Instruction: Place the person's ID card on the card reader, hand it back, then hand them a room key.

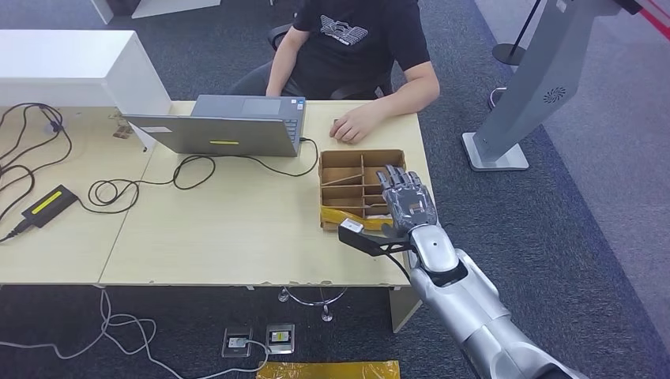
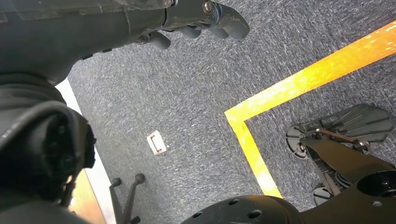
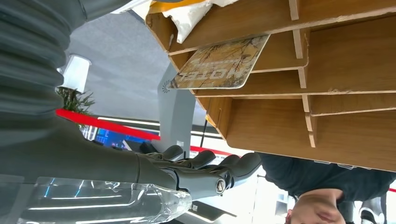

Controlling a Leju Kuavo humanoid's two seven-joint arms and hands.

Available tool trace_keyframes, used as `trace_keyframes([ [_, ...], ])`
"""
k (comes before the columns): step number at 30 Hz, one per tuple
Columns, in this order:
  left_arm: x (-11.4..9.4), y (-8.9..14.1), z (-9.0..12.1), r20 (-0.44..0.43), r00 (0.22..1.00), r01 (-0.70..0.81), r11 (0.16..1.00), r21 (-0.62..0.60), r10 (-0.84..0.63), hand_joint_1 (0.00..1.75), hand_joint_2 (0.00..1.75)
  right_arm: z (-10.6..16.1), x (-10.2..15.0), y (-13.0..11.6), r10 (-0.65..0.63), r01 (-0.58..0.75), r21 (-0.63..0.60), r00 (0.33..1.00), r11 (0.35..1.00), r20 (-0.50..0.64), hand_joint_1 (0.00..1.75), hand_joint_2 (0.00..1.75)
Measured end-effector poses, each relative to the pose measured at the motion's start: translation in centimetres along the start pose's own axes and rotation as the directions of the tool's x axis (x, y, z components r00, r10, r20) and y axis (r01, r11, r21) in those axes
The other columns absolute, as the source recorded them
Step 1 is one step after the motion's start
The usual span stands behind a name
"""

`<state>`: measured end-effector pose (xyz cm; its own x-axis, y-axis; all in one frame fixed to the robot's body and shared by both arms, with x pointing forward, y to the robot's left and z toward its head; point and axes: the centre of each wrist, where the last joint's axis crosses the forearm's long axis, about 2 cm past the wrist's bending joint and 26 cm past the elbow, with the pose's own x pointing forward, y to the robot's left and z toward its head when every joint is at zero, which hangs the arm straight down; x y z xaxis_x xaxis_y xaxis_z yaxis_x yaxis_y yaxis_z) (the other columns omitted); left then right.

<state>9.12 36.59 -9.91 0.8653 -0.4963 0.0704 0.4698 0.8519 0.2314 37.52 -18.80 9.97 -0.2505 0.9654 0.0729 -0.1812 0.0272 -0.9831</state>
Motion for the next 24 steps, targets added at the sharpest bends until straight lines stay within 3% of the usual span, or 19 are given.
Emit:
trace_keyframes([
  [15, -0.01, 0.02, 0.0, 0.0, 1.0, 0.0, 1.0, -0.001, 0.0, 0.0, 0.0, 0.06, 0.3, 0.48, -0.005, 0.005, 0.023, 1.0, 1.0, 0.0, 0.0, 1.75],
  [16, -0.01, 0.02, 0.0, 0.0, 1.0, 0.0, 1.0, -0.001, 0.0, 0.0, 0.0, 0.05, 0.35, 0.49, -0.006, 0.006, 0.024, 1.0, 1.0, 0.0, 0.24, 1.75],
  [19, -0.01, 0.02, 0.0, 0.0, 1.0, 0.0, 1.0, -0.001, 0.0, 0.0, 0.0, 0.06, 0.4, 0.55, -0.006, 0.006, 0.036, 1.0, 0.999, -0.003, 1.37, 1.75],
  [20, -0.01, 0.01, 0.0, 0.0, 1.0, 0.0, 1.0, -0.001, 0.0, 0.0, 0.0, 0.06, 0.39, 0.58, -0.005, 0.005, 0.042, 1.0, 0.999, -0.005, 1.57, 1.75],
  [24, -0.01, 0.01, 0.0, 0.0, 1.0, -0.001, 1.0, -0.001, 0.001, 0.0, 0.0, 0.07, 0.39, 0.65, -0.002, 0.002, 0.059, 1.0, 0.998, -0.007, 1.75, 1.75],
])
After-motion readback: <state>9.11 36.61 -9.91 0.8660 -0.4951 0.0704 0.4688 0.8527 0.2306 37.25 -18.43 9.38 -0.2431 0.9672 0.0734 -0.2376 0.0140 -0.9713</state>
